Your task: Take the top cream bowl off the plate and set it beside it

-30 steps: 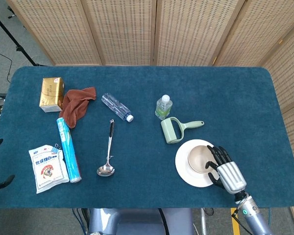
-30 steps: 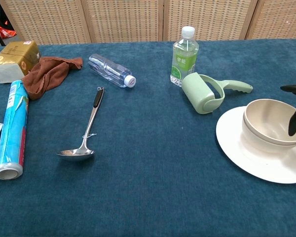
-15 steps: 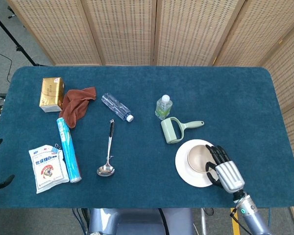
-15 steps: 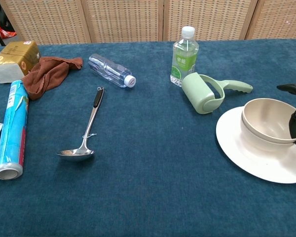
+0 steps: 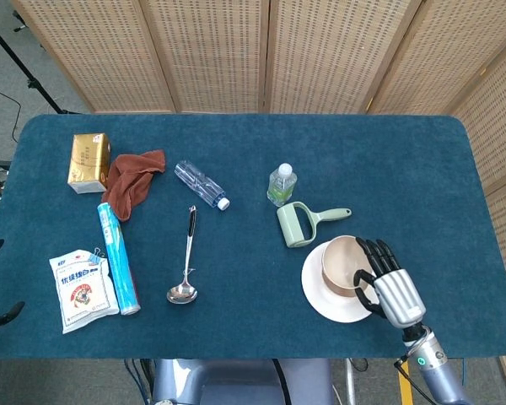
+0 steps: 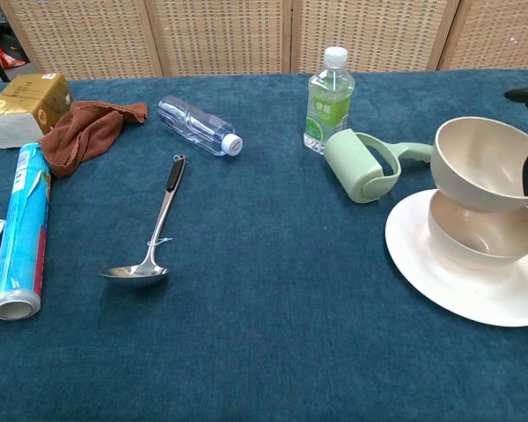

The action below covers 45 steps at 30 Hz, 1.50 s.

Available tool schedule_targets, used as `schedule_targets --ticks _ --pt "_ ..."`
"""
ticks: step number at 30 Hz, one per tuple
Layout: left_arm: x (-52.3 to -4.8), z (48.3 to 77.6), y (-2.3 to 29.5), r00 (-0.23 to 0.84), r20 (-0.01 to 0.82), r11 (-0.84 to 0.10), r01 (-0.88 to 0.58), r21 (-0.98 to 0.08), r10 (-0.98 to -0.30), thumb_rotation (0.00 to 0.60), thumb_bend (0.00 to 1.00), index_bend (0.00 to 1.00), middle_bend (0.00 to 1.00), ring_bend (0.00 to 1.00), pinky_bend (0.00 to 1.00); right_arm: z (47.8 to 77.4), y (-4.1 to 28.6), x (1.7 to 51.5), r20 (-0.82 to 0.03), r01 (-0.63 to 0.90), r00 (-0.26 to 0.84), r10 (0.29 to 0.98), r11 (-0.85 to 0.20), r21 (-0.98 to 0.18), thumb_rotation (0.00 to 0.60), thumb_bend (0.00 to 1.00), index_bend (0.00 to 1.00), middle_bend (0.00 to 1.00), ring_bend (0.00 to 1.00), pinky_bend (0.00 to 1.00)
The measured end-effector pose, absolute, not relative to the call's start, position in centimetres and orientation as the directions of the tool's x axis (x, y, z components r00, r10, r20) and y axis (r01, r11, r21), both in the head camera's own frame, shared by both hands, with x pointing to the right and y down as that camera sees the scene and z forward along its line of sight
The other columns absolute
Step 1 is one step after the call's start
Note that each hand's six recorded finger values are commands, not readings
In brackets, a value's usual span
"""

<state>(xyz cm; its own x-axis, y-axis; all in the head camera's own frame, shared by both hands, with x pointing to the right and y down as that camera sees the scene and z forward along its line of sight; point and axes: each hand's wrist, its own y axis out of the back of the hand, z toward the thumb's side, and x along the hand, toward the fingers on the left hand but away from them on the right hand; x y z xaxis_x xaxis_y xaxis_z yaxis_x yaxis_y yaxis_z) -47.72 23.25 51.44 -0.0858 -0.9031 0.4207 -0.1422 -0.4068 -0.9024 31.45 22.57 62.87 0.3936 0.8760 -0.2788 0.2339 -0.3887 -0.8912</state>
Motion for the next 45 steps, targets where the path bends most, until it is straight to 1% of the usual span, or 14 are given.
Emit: schedule_targets --ticks 3,7,13,21,25,30,32,34,35,36,37,39,43,45 --pt "-47.6 51.5 23.3 -0.084 0.423 -0.410 -0.139 -0.902 -0.902 0.600 0.16 0.00 0.00 0.00 0.00 62.3 21.9 30.2 -0.264 0.242 0.425 0.866 -0.390 -0.888 0.600 0.49 0.68 0.02 0.00 0.00" --pt "-47.6 51.5 23.3 -0.083 0.423 -0.411 -0.138 -0.901 -0.902 0.600 0.16 0.00 0.00 0.00 0.00 62.2 21.0 28.0 -0.272 0.265 0.475 0.837 -0.430 -0.863 0.600 0.49 0.68 0.02 0.00 0.00" --pt "-47.7 51.5 23.3 -0.083 0.424 -0.411 -0.142 -0.901 -0.902 0.600 0.16 0.00 0.00 0.00 0.00 62.7 19.7 23.9 -0.287 0.251 0.552 0.783 -0.484 -0.839 0.600 0.49 0.70 0.02 0.00 0.00" --pt "-47.7 51.6 23.2 -0.081 0.432 -0.417 -0.149 -0.896 -0.898 0.600 0.16 0.00 0.00 0.00 0.00 64.8 20.5 18.0 -0.316 0.226 0.605 0.731 -0.538 -0.812 0.600 0.49 0.70 0.02 0.00 0.00" --pt "-47.8 51.5 23.2 -0.079 0.433 -0.418 -0.151 -0.896 -0.898 0.600 0.16 0.00 0.00 0.00 0.00 66.1 21.3 16.3 -0.340 0.200 0.617 0.709 -0.559 -0.804 0.600 0.49 0.71 0.02 0.00 0.00" --pt "-47.9 51.4 23.1 -0.081 0.432 -0.416 -0.158 -0.896 -0.898 0.600 0.16 0.00 0.00 0.00 0.00 67.8 21.9 14.7 -0.368 0.184 0.611 0.701 -0.578 -0.795 0.600 0.49 0.71 0.02 0.00 0.00" --pt "-48.0 51.4 23.0 -0.082 0.431 -0.415 -0.162 -0.895 -0.899 0.600 0.16 0.00 0.00 0.00 0.00 68.2 22.0 14.4 -0.373 0.180 0.609 0.700 -0.581 -0.794 0.600 0.45 0.61 0.01 0.00 0.00" --pt "-48.1 51.3 23.0 -0.081 0.432 -0.415 -0.167 -0.894 -0.898 0.600 0.16 0.00 0.00 0.00 0.00 68.4 22.1 14.2 -0.377 0.176 0.607 0.699 -0.581 -0.794 0.600 0.27 0.34 0.00 0.00 0.00" --pt "-48.1 51.3 23.0 -0.081 0.433 -0.416 -0.171 -0.893 -0.898 0.600 0.16 0.00 0.00 0.00 0.00 68.5 22.2 14.2 -0.383 0.170 0.606 0.697 -0.584 -0.794 0.600 0.21 0.26 0.00 0.00 0.00" --pt "-48.2 51.2 23.0 -0.080 0.434 -0.416 -0.174 -0.893 -0.897 0.600 0.16 0.00 0.00 0.00 0.00 68.6 22.2 14.3 -0.391 0.165 0.604 0.694 -0.589 -0.791 0.600 0.12 0.16 0.00 0.00 0.00" --pt "-48.2 51.2 23.0 -0.080 0.434 -0.415 -0.176 -0.892 -0.898 0.600 0.16 0.00 0.00 0.00 0.00 68.7 22.3 14.4 -0.401 0.158 0.601 0.691 -0.595 -0.788 0.600 0.07 0.10 0.00 0.00 0.00" --pt "-48.3 51.1 22.9 -0.079 0.434 -0.416 -0.180 -0.892 -0.897 0.600 0.16 0.00 0.00 0.00 0.00 68.6 22.2 14.7 -0.419 0.143 0.595 0.686 -0.603 -0.785 0.600 0.03 0.06 0.00 0.00 0.00" --pt "-48.3 51.0 23.0 -0.073 0.436 -0.418 -0.181 -0.890 -0.897 0.600 0.16 0.00 0.00 0.00 0.00 66.7 21.8 15.0 -0.418 0.132 0.592 0.689 -0.595 -0.793 0.600 0.03 0.05 0.00 0.00 0.00" --pt "-48.3 51.0 23.1 -0.073 0.433 -0.416 -0.180 -0.892 -0.898 0.600 0.16 0.00 0.00 0.00 0.00 65.2 21.3 15.5 -0.409 0.129 0.589 0.697 -0.581 -0.803 0.600 0.03 0.05 0.00 0.00 0.00"
